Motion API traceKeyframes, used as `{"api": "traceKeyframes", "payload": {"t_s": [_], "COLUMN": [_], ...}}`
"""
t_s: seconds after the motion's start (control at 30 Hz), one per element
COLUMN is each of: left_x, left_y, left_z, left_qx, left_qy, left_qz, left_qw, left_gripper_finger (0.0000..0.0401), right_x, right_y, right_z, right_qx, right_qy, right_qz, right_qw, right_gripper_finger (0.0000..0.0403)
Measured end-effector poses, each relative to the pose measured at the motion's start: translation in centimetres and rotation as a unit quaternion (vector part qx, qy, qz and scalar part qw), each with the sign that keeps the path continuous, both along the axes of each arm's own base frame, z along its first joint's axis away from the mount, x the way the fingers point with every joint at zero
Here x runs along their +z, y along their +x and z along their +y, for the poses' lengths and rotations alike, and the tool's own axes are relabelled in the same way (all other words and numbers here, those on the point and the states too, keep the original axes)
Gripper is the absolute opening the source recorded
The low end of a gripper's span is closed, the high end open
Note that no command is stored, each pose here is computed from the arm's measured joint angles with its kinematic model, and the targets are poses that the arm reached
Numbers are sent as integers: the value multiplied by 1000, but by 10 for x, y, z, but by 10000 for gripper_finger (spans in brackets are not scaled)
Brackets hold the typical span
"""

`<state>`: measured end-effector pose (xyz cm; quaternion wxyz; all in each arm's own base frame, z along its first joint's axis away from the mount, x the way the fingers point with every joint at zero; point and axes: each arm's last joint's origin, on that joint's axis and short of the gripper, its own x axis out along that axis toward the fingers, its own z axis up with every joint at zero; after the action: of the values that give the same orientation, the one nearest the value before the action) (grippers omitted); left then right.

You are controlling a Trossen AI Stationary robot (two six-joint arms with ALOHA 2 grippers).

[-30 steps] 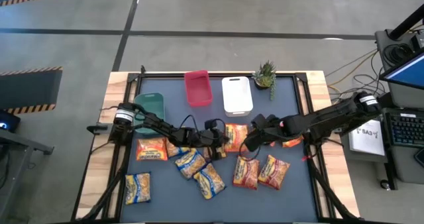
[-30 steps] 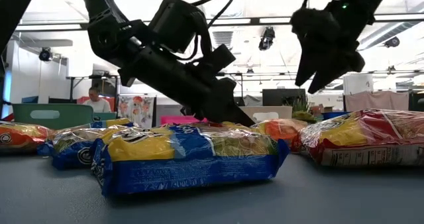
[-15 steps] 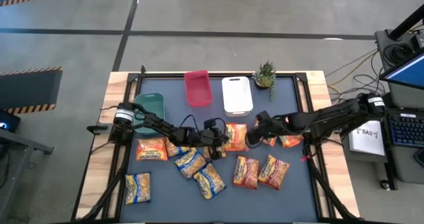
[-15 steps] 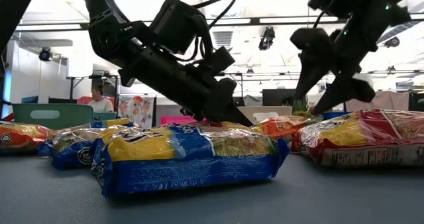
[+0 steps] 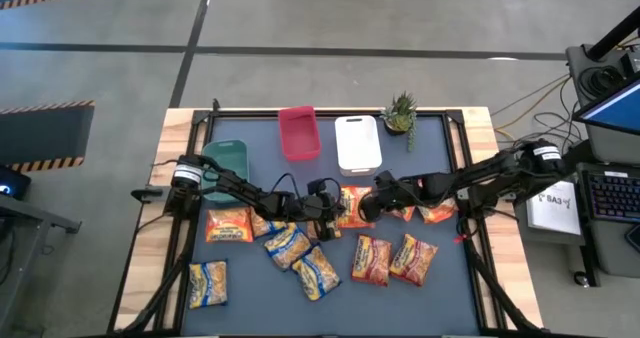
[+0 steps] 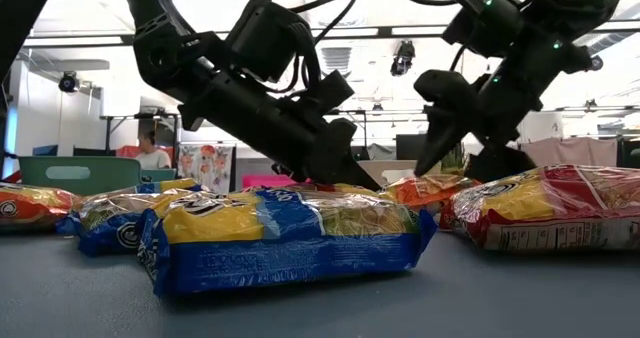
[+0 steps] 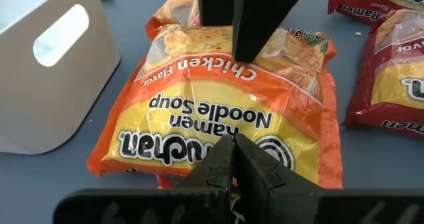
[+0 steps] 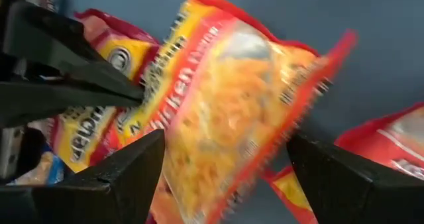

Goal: Sort Maruchan noodles
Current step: Put the orange noodle pack into the white bin

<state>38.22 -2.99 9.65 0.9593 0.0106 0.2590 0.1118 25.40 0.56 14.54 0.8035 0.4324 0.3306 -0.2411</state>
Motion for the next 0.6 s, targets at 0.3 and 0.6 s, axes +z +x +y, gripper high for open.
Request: {"api": "traceKeyframes", "payload": {"t_s": [0.3, 0.6], "left_x": [-1, -1], "left_y": [0, -1], "left_z": [0, 0], "left_qx": [0, -2], "left_qy": [0, -1], "left_qz": [1, 4], "left_qw": [1000, 1000], "left_gripper_finger": [0, 0], "right_x": [-6, -4], "right_y": [13, 17], "right_z": [-1, -1], "right_qx": [0, 13], "right_qy": [-15, -29], "right_qz": [-46, -66], "right_qw": [999, 997], "right_gripper_finger": [279, 220]}}
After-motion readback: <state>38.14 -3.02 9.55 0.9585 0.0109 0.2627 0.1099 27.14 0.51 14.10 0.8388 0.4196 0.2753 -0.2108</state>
